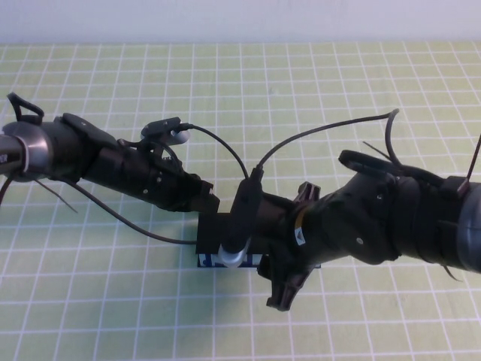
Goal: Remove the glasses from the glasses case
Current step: Pick up the glasses from the glasses case
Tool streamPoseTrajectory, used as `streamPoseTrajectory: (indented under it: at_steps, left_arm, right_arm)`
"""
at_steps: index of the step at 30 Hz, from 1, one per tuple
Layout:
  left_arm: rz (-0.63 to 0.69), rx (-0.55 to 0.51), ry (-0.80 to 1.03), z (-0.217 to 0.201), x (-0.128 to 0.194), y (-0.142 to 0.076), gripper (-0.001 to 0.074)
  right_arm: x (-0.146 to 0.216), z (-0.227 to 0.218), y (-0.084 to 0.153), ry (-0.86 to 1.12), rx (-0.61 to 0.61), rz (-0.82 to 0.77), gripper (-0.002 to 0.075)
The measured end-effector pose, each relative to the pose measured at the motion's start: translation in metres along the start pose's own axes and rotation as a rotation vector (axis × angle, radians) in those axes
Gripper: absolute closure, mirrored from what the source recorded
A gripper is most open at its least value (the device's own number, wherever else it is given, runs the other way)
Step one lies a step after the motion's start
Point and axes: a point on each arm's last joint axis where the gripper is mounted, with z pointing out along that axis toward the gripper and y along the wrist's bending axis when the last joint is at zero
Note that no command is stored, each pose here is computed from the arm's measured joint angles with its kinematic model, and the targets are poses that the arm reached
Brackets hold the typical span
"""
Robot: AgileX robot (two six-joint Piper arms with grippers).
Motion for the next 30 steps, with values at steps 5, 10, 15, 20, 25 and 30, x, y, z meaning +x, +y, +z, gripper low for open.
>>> streamPoseTrajectory:
  at_steps: [5,10,15,20,25,30]
  left_arm:
    - [0.000,0.000,0.000,0.000,0.000,0.000,0.0739]
    - [0.002,0.000,0.002,0.000,0.000,0.000,0.0739]
    - [0.002,-0.001,0.002,0.000,0.000,0.000,0.0739]
    - [0.003,0.000,0.004,0.000,0.000,0.000,0.0739]
    - [0.003,0.000,0.004,0.000,0.000,0.000,0.0739]
    - [0.003,0.004,0.006,0.000,0.001,0.000,0.0739]
  right_arm:
    - [-0.004,0.009,-0.005,-0.049,0.061,-0.080,0.0387]
    - [-0.008,0.016,-0.008,-0.079,0.103,-0.152,0.0400]
    - [-0.006,0.026,-0.007,-0.063,0.104,-0.189,0.0402]
    - [-0.003,0.032,-0.006,-0.043,0.097,-0.202,0.0402]
    - [-0.003,0.033,-0.007,-0.037,0.104,-0.225,0.0402]
    - [-0.002,0.036,-0.007,-0.028,0.105,-0.241,0.0402]
